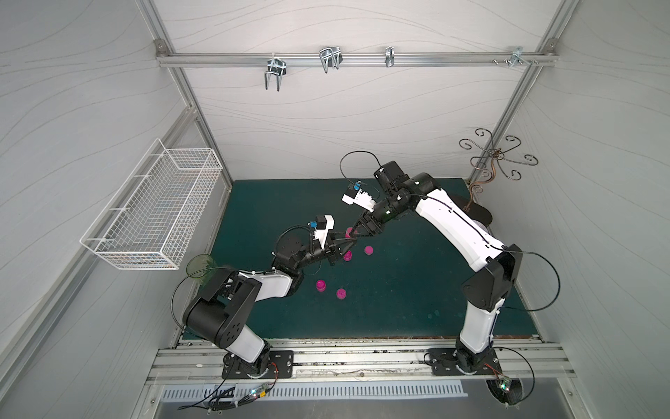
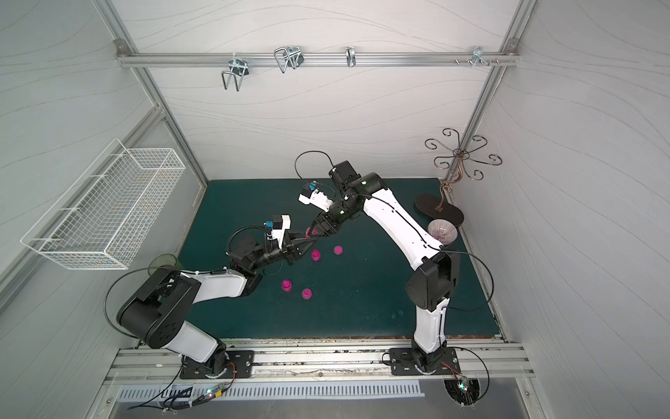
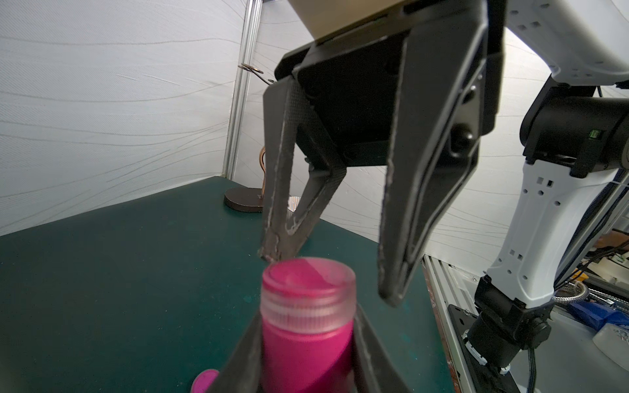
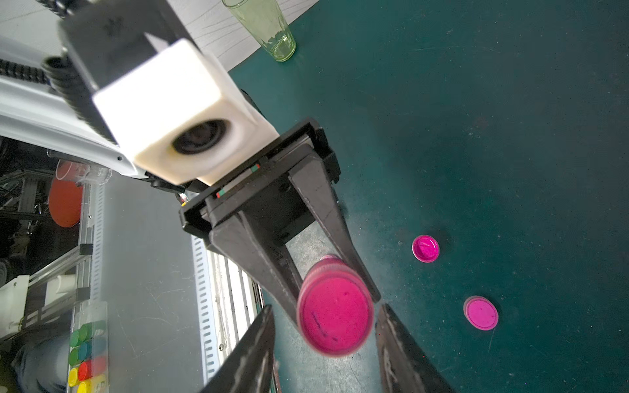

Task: Close the paint jar lid
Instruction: Screw the lid onto the paint jar.

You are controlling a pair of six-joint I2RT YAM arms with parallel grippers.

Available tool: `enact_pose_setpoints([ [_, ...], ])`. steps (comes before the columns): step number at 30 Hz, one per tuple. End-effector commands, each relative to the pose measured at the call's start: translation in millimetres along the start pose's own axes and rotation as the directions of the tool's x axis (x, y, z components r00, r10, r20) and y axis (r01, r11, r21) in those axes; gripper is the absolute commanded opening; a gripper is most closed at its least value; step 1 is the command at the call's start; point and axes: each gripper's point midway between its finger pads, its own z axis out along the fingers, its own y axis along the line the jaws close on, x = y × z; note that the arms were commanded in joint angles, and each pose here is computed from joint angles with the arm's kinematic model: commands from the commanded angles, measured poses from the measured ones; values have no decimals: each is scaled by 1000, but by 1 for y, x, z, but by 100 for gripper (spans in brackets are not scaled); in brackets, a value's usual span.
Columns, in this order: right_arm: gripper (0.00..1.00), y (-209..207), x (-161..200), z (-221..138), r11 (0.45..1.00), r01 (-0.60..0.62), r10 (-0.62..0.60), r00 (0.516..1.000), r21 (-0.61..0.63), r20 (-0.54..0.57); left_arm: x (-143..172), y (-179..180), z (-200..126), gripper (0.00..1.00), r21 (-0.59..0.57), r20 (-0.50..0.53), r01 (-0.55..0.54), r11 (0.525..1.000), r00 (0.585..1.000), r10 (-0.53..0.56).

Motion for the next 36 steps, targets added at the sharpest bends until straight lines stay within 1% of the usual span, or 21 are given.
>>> enact_pose_setpoints([
  [1, 49, 4, -2, 5, 999, -4, 4, 1000, -32, -4, -26, -12, 0, 0, 43, 67, -72, 996, 995, 69],
  [3, 47, 4, -1, 7, 999, -6, 5, 1000, -36, -5, -24, -11, 0, 0, 41, 63, -69, 997, 996, 66],
  [9, 28, 4, -3, 10, 998, -36, 36, 999, -43, -3, -23, -8, 1, 0, 28, 63, -72, 997, 996, 70],
  [11, 25, 4, -4, 13, 996, -68, 68, 998, -50, -1, -24, -5, 1, 0, 15, 69, -78, 997, 995, 77],
  [13, 22, 4, -7, 18, 991, -125, 125, 992, -46, -1, -26, 0, 3, 0, -9, 78, -87, 996, 993, 87],
  [14, 20, 1, -10, 24, 984, -175, 175, 985, -22, 3, -26, 3, 5, 0, -35, 83, -102, 994, 991, 105],
  [16, 28, -11, -20, 33, 938, -341, 339, 940, 57, 41, -22, 15, 11, 0, -128, 79, -150, 980, 984, 161],
  [17, 28, -15, -24, 38, 908, -410, 406, 912, 88, 64, -22, 21, 13, 0, -183, 85, -179, 967, 977, 197],
  [18, 27, -14, -29, 42, 891, -444, 437, 896, 101, 84, -23, 25, 14, 0, -235, 100, -208, 949, 966, 237],
  [19, 28, -12, -32, 45, 881, -459, 447, 888, 117, 109, -25, 26, 15, 0, -261, 117, -230, 937, 956, 267],
  [20, 31, -11, -37, 47, 870, -473, 455, 879, 138, 143, -26, 30, 16, 0, -282, 117, -232, 931, 955, 273],
  [21, 36, -8, -39, 46, 868, -472, 449, 878, 150, 164, -26, 34, 17, 0, -296, 114, -226, 928, 956, 269],
  [22, 44, -6, -40, 41, 867, -471, 443, 878, 166, 179, -28, 33, 17, 0, -297, 121, -230, 927, 954, 275],
  [23, 46, -6, -39, 34, 862, -472, 439, 878, 184, 192, -28, 32, 16, 0, -293, 122, -239, 926, 951, 284],
  [25, 57, -14, -32, 9, 843, -478, 431, 875, 246, 221, -28, 26, 10, 0, -292, 118, -250, 923, 948, 295],
  [26, 60, -17, -27, -4, 834, -490, 439, 868, 254, 232, -27, 23, 6, 0, -290, 115, -257, 922, 947, 300],
  [28, 62, -22, -20, -29, 821, -507, 447, 857, 262, 257, -24, 19, 0, 0, -283, 102, -260, 923, 949, 298],
  [30, 63, -24, -15, -46, 810, -526, 461, 845, 262, 271, -20, 15, -2, 0, -267, 88, -259, 928, 953, 291],
  [32, 65, -19, -13, -48, 818, -519, 464, 851, 250, 246, -17, 14, -4, 0, -265, 90, -260, 929, 952, 292],
  [36, 67, -11, -10, -32, 831, -507, 472, 860, 229, 192, -17, 13, -4, 0, -268, 97, -257, 929, 952, 291],
])
